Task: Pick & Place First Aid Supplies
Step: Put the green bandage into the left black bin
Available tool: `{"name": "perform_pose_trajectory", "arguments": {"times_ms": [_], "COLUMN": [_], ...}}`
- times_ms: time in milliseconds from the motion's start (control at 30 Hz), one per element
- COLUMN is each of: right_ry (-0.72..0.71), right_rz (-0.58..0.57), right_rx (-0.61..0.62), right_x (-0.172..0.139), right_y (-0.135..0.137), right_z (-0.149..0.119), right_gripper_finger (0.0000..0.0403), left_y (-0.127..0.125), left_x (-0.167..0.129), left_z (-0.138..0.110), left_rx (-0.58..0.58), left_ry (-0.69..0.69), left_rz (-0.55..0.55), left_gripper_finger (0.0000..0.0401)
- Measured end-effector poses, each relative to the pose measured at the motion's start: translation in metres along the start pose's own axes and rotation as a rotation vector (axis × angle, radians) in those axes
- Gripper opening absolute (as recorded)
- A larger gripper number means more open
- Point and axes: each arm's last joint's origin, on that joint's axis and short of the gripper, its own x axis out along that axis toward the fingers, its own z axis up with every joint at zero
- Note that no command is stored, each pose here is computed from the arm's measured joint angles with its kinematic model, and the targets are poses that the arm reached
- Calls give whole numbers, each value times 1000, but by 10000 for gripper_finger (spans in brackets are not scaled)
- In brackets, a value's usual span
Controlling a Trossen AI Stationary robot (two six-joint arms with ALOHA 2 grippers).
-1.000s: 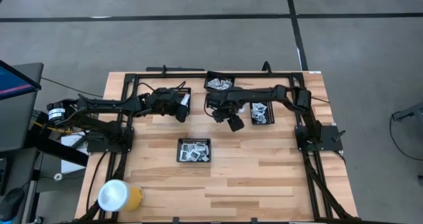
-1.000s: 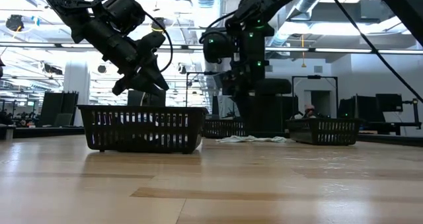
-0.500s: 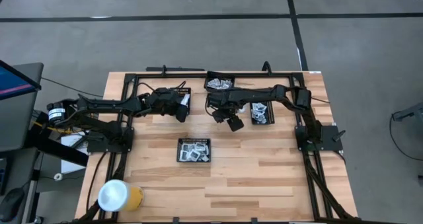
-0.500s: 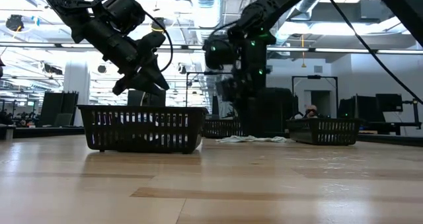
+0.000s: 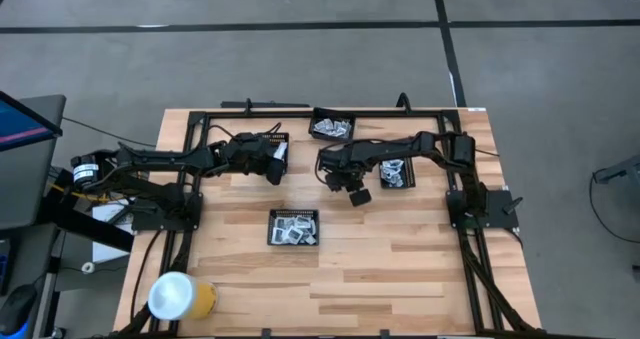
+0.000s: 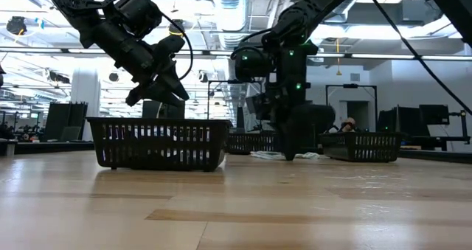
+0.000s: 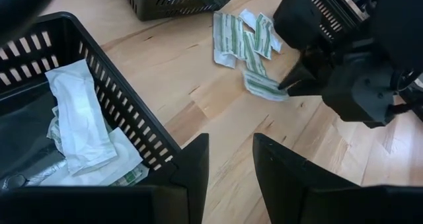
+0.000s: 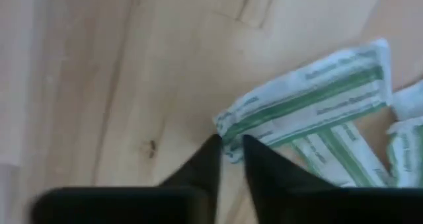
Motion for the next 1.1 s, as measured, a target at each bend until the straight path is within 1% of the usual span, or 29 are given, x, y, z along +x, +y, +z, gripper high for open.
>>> {"name": "perform_pose_trajectory", "arguments": {"times_ms": [33,67,100,200,300,367,433,533,600,700,833,900,1000,1100], "right_ry": [2,4,5,9,4,-31,-65,-154,-214,-341,-499,-562,-603,-602], "right_rz": [8,11,11,5,-2,-23,-44,-77,-56,-17,85,128,143,146], "right_rx": [0,-1,0,3,-4,-4,0,20,40,48,54,51,53,53], "right_x": [0,0,0,-1,-9,-16,-32,-58,-73,-101,-130,-141,-152,-154], "right_y": [0,1,1,5,6,3,1,-7,-11,-18,-22,-23,-23,-23], "right_z": [0,-1,0,2,6,12,13,18,19,20,19,18,17,16], "right_gripper_finger": [35,18,12,11,3,3,1,1,1,1,0,0,0,0], "left_y": [0,0,0,0,0,0,0,-2,-4,-8,-15,-20,-27,-35], "left_x": [0,0,0,0,0,0,0,0,0,0,-1,-2,-3,-4], "left_z": [0,0,0,0,0,0,0,1,1,2,4,5,4,3], "left_rx": [0,0,0,0,0,1,7,19,50,108,232,329,504,690], "left_ry": [0,0,0,0,0,0,-4,-11,-19,-37,-84,-113,-147,-180], "left_rz": [0,0,0,0,0,0,-3,-13,-32,-56,-99,-122,-165,-234], "left_gripper_finger": [118,118,118,118,118,118,118,118,118,118,117,118,118,118]}}
